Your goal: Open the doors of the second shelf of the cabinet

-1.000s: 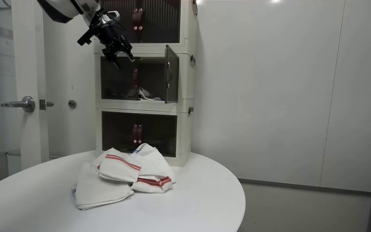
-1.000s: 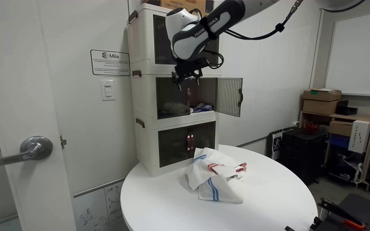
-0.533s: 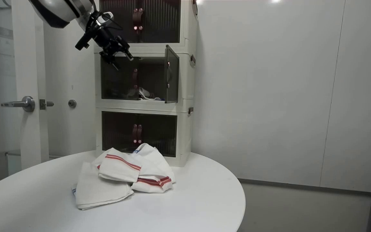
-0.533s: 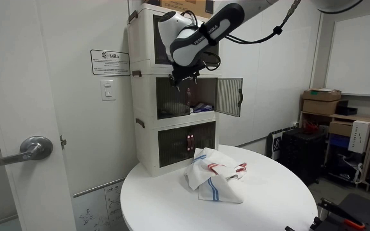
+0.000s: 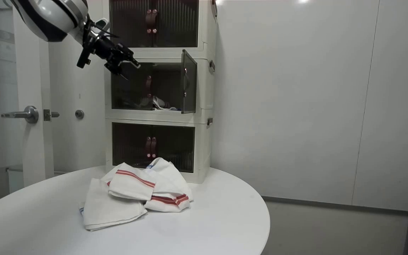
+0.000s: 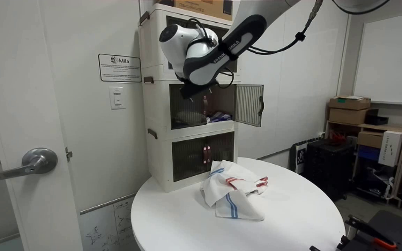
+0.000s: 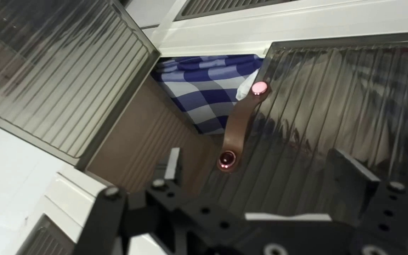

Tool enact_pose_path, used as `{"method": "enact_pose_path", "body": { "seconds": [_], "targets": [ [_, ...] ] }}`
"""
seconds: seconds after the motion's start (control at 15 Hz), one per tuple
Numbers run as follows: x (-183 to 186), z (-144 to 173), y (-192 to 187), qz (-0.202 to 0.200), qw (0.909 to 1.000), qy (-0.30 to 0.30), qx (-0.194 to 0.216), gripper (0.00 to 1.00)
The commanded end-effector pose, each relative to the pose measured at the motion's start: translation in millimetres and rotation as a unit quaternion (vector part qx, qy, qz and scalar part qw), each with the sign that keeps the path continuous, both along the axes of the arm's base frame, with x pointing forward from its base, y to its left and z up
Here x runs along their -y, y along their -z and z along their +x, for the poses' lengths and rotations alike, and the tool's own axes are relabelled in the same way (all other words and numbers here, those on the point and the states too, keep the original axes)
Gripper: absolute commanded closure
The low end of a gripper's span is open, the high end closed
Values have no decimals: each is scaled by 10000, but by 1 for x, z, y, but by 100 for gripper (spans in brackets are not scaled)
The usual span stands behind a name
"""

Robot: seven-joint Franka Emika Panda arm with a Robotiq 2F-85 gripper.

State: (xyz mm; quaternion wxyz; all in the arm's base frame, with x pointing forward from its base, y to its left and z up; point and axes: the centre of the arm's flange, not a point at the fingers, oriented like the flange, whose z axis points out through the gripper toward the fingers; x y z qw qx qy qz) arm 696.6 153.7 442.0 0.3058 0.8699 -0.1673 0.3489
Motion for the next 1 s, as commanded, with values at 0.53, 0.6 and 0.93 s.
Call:
{"method": "enact_pose_path", "body": {
  "seconds": [0.53,0.6,0.93],
  "targets": [
    [16,9,44,186,9905,1005,916,0],
    [19,11,47,188,9897,1031,976,0],
    [35,23,59,182,9858,1142,1221,0]
  ]
}}
